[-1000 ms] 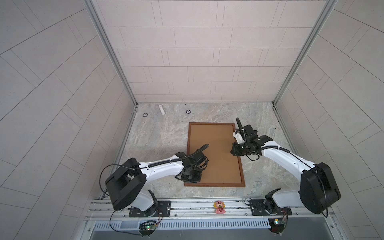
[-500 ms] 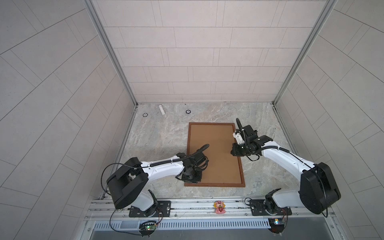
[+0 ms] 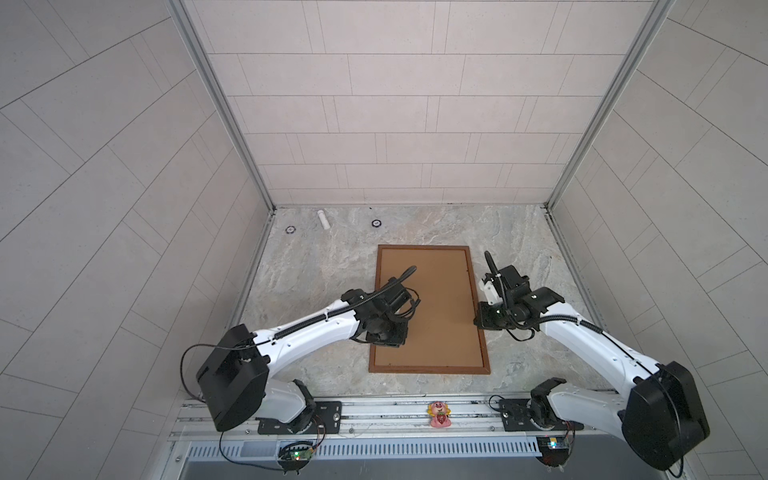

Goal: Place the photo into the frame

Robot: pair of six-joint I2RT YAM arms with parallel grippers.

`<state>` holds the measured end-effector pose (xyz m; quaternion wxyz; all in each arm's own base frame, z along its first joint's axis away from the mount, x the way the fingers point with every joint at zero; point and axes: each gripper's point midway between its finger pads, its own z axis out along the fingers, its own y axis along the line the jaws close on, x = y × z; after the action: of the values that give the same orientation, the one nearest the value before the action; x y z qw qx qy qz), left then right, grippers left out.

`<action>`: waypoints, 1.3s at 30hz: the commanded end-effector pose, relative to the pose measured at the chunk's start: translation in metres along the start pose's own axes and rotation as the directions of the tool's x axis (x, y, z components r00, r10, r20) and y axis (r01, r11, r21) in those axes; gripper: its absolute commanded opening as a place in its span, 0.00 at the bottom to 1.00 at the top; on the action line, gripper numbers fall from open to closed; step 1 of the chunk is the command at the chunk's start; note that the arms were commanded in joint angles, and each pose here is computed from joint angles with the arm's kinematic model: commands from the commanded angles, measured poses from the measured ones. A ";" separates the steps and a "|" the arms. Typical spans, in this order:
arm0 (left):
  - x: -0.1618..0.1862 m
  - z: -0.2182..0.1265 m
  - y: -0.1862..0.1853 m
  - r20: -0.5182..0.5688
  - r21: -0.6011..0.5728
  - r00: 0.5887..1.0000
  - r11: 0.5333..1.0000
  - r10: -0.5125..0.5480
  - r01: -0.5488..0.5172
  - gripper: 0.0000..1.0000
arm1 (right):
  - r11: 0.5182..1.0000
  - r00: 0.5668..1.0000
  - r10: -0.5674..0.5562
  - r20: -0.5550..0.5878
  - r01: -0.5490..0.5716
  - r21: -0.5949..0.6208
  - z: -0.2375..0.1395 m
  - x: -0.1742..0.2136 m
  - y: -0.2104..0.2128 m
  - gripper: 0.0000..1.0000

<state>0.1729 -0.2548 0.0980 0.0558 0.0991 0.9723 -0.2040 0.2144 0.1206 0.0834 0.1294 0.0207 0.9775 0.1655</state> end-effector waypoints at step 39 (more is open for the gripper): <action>0.014 0.033 0.021 -0.043 0.004 0.999 1.000 -0.030 0.030 0.18 | 0.992 0.971 0.055 -0.232 -0.027 0.122 0.046 0.062 -0.030 0.00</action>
<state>0.1674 -0.2507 0.0633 0.0393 0.0937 0.9720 -0.2117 0.1794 0.1173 0.0287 0.0346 0.0313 0.9908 0.1268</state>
